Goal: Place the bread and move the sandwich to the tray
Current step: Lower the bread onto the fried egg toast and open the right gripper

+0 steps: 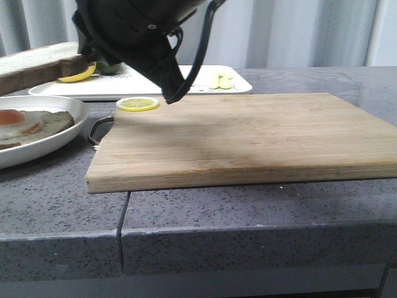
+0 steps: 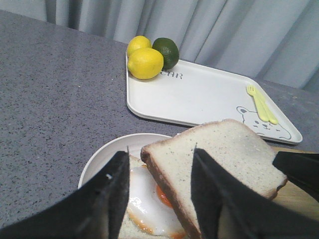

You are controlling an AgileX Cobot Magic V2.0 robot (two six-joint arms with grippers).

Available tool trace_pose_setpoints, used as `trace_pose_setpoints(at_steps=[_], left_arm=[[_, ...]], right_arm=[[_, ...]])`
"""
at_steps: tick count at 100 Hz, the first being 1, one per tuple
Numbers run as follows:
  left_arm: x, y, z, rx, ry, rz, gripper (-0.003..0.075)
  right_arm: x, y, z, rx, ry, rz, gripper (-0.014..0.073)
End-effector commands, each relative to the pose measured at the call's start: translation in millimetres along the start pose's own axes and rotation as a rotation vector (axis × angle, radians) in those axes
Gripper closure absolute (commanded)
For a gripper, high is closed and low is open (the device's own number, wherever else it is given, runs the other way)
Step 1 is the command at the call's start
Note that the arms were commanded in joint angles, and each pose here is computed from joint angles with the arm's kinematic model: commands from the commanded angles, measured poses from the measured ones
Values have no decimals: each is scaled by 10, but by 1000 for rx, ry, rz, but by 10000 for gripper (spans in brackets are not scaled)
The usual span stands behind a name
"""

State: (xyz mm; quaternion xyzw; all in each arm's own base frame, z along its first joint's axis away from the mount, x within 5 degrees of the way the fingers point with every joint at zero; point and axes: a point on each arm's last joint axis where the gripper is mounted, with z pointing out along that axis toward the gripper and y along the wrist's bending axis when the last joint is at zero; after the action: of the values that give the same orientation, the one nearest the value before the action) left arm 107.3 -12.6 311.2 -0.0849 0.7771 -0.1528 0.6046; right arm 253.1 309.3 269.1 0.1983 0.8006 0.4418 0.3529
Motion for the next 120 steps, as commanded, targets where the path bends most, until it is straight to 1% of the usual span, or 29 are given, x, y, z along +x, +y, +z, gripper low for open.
trace_pose_setpoints(at_steps=[1,22,41,55,87,106,120], left_arm=[[-174,-36,-19,9,-101,-23,446],[-174,-36,-19,9,-101,-23,446],[-174,-36,-19,9,-101,-23,446],[-172,-36,-19,9,-100,-23,446],[-172,-36,-19,9,-100,-23,446],[-172,-36,-19,9,-100,-23,446],[-172,-36,-19,9,-100,-23,446]], right_arm=[[-112,221,-76,-68,-60,16,657],[12,232,-40,-69,-50,18,657],[86,190,10,-55,-43,17,657],[80,183,16,-53,-53,35,657],[91,175,26,-50,-48,33,657],[152,135,66,-37,-4,27,655],[156,124,77,-34,-7,26,653]])
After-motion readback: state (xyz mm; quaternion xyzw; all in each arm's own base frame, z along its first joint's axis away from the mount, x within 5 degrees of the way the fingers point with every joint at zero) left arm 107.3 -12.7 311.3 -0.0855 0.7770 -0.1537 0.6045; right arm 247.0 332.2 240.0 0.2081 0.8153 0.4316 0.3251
